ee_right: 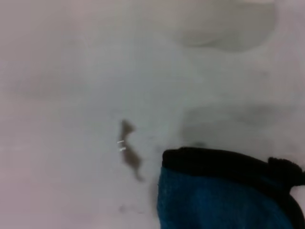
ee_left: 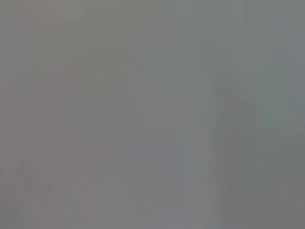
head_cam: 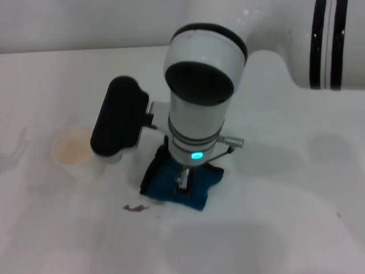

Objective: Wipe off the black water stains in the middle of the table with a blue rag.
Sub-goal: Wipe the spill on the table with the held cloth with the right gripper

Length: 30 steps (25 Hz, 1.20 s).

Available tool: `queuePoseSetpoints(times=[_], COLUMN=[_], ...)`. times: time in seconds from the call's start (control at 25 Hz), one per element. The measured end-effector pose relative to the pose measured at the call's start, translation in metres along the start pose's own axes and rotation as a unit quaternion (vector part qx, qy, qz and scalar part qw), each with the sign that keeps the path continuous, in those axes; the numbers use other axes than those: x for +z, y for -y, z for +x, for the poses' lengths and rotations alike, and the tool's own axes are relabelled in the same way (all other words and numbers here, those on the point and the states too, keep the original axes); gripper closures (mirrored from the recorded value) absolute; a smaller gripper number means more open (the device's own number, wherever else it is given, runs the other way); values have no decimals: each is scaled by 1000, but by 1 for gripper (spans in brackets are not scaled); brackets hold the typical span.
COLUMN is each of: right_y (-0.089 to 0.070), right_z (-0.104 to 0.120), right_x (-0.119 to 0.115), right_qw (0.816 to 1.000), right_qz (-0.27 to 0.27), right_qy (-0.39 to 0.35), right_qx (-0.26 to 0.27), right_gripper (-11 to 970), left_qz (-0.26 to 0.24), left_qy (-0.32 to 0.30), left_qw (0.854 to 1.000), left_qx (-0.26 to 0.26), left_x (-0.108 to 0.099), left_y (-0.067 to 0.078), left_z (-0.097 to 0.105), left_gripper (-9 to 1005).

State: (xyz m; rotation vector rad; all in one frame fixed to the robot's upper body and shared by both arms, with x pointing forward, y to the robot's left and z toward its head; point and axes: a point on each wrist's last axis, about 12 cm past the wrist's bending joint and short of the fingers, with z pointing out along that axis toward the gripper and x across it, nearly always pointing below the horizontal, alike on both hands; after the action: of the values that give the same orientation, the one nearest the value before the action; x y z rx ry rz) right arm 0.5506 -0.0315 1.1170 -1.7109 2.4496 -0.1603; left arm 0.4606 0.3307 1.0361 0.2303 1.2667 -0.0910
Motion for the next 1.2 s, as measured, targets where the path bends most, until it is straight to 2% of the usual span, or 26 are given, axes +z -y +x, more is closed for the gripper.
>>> queuePoseSetpoints(times=[0.44,0.6,0.76,1.2], right_y=[-47,-58,-54,-29], right_z=[5,4,-1,-12], right_x=[-6,-7,-5,0], right_qw=[995,993,994,997], right_qz=[-61,-83,-80,-41], right_qy=[-24,-13,8,30], right_qx=[-69,-84,-77,-54], right_gripper=[877,879,882,882], left_qz=[3,6,2,-6], left_qy=[1,2,2,1], left_qw=[1000,1000,1000,1000], left_qx=[-13,-13,-8,-6], left_x=[-6,-10,-15,-22], left_y=[7,12,15,16], left_z=[1,1,1,1], left_gripper=[117,118,117,118])
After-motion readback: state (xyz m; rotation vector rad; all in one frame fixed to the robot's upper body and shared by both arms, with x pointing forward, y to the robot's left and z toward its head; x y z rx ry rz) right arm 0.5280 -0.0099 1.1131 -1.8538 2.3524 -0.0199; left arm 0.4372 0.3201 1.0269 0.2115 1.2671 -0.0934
